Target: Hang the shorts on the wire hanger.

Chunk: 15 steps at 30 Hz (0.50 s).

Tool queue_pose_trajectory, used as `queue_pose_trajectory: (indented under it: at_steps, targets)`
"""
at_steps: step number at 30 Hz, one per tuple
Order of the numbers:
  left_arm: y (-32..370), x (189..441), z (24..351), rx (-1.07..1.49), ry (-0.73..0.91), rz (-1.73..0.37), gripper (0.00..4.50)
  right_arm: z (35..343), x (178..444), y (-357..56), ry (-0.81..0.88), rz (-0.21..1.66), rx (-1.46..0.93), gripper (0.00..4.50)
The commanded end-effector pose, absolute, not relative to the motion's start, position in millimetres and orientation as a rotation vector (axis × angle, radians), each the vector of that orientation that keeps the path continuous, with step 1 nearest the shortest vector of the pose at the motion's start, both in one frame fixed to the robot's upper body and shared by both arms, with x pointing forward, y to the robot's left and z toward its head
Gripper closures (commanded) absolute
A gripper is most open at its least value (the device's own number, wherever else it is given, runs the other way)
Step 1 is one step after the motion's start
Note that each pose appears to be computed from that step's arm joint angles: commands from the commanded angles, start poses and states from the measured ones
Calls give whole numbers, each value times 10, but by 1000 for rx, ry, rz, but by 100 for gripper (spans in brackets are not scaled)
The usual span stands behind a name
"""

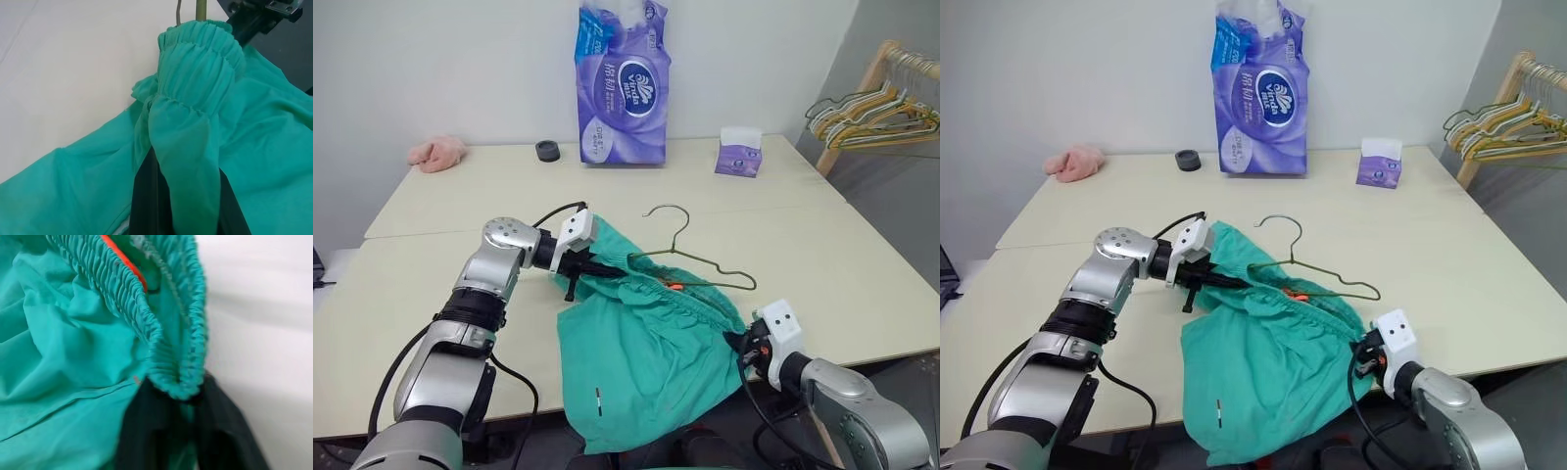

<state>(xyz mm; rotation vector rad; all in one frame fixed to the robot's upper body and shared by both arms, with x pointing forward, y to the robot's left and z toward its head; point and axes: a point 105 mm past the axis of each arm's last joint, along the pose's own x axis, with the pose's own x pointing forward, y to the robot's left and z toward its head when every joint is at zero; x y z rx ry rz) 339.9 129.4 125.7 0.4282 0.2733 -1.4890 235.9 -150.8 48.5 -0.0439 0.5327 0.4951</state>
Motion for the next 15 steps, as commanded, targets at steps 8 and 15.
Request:
queue_pose_trajectory:
  at_steps: [8,15]
  targets:
    - [1410,3209,1390,449,306,-1572,450,679,2431,-1868,549,476,5,448]
    - [1418,3198,1415,419,319,-1575,450,635,2376,-1876,614,510,50,448]
